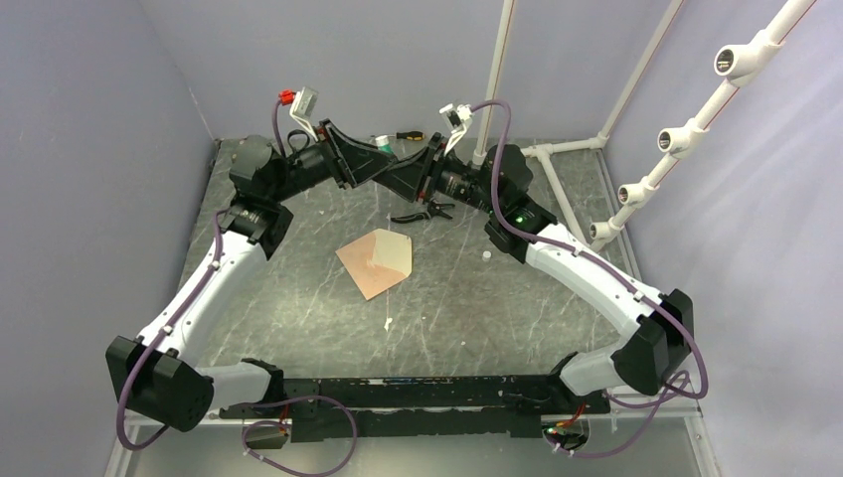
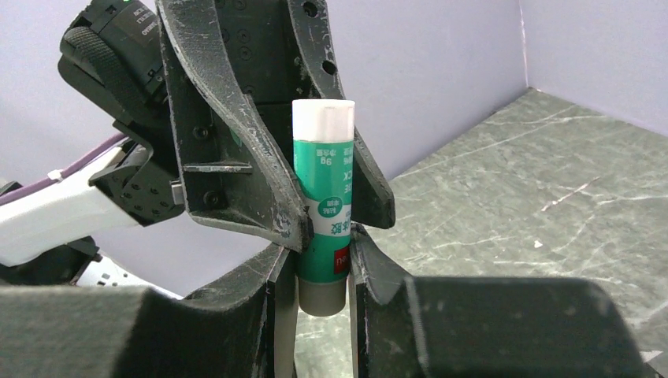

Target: Place the letter into the envelope and seal it

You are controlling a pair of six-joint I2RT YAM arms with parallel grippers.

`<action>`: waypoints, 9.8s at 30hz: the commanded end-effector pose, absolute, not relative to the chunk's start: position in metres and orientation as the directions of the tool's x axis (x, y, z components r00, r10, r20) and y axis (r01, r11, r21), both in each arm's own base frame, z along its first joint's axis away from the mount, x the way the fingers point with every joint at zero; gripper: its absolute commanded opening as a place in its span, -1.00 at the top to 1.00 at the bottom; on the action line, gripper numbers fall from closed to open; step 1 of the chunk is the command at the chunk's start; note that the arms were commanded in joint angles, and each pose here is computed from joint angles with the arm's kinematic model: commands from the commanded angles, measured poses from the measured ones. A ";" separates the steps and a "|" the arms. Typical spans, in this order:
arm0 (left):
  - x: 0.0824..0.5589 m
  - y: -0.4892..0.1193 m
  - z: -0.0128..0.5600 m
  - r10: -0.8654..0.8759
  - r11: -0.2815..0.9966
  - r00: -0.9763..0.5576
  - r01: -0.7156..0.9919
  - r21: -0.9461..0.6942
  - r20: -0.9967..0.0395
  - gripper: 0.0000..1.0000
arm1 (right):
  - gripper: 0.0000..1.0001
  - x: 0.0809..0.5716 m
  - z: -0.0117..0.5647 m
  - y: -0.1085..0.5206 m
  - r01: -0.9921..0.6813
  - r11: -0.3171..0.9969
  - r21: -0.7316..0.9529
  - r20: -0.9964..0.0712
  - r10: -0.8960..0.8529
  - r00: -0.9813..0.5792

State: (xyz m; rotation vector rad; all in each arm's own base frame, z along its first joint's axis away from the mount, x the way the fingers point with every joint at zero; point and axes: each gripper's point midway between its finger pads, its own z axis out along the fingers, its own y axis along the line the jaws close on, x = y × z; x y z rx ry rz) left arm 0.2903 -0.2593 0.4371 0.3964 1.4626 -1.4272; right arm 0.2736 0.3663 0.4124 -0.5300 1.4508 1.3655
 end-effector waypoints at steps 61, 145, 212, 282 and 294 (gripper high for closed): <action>0.214 -0.260 0.411 0.049 -0.048 -0.345 0.936 -0.348 -0.937 0.95 | 0.41 0.230 0.443 0.352 -0.907 -0.029 0.420 -0.907 0.015 -0.421; 0.255 -0.249 0.384 0.065 0.277 -0.310 0.919 -0.281 -0.949 0.95 | -0.49 0.269 0.462 0.338 -0.864 0.337 0.375 -0.922 0.236 -0.308; 0.245 -0.253 0.396 0.067 0.187 -0.248 0.955 -0.232 -0.966 0.95 | -0.22 0.276 0.429 0.331 -0.809 0.204 0.552 -0.834 0.149 -0.531; 0.269 -0.241 0.398 0.006 0.395 -0.361 0.857 -0.329 -0.933 -0.22 | 1.00 0.307 0.437 0.339 -0.603 0.390 0.696 -0.713 0.277 -0.644; 0.278 -0.250 0.390 -0.066 0.316 -0.458 0.833 -0.454 -0.887 -0.50 | 0.99 0.303 0.442 0.332 -0.596 0.264 0.758 -0.652 0.299 -0.697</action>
